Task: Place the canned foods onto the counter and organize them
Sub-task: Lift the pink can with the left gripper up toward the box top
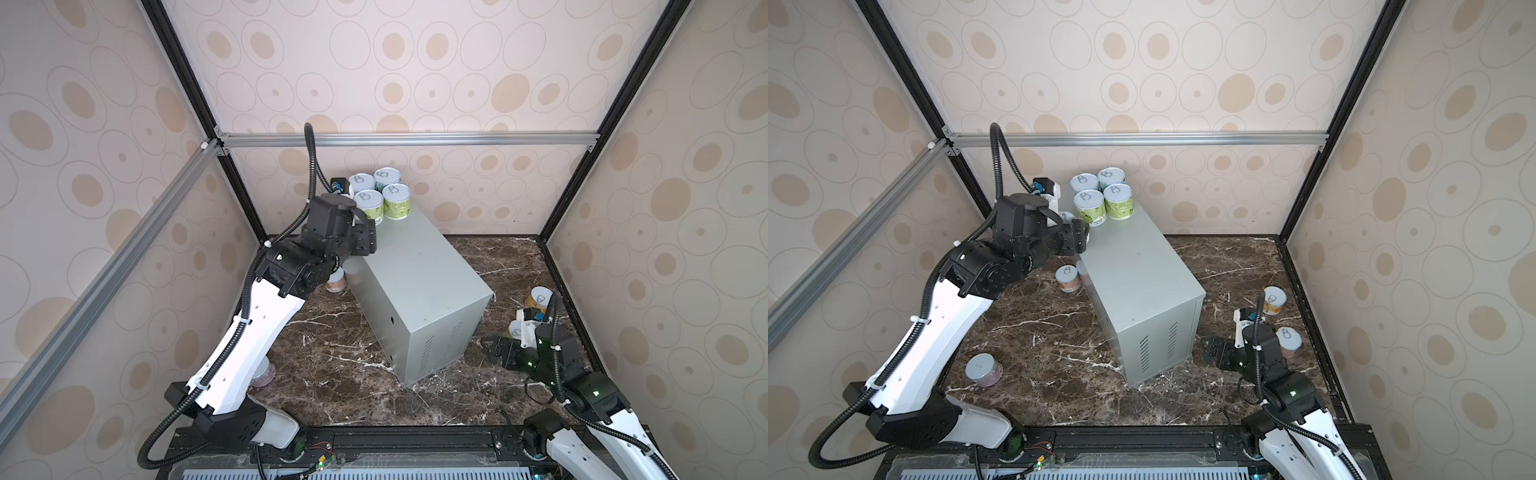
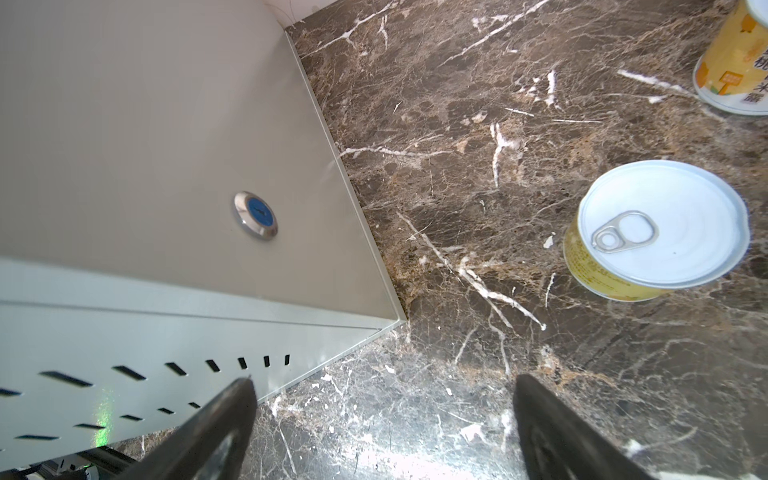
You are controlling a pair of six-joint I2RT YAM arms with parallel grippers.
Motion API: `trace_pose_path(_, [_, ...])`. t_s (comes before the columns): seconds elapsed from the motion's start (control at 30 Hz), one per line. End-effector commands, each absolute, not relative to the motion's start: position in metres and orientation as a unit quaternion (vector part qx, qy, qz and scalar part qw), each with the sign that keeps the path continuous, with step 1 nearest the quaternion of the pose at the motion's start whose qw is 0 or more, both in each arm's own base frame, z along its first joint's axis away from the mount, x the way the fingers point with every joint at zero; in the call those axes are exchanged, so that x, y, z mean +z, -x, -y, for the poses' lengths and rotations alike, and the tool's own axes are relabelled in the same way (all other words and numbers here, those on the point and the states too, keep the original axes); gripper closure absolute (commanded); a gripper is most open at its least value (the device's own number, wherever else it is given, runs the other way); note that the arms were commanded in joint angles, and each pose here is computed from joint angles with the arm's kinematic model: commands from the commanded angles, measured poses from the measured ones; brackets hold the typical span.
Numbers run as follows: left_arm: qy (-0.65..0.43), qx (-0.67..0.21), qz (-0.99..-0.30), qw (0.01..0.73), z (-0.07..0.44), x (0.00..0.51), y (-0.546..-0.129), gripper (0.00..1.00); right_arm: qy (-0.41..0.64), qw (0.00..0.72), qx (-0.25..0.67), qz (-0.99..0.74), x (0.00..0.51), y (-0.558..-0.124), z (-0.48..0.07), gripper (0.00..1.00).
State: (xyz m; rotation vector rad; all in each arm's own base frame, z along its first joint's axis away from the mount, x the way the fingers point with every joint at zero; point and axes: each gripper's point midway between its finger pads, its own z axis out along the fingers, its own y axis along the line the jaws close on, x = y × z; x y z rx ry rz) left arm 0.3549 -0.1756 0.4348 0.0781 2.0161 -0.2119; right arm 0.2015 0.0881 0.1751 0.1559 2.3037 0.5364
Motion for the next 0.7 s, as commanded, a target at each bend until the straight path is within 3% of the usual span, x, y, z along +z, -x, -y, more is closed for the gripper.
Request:
trace_pose_path(0.0, [-0.044,-0.071,-0.829,0.553,0.177,0.460,-0.352,0.44,-0.058,0.376,0.218,-0.899,0.178,-0.200,-0.091,0.01])
trace_pose_path(0.67, [-0.086,-0.030,-0.846,0.526,0.212,0.442,-0.377,0.42,-0.057,0.373,0.215,-0.901,0.185,-0.193,-0.087,0.01])
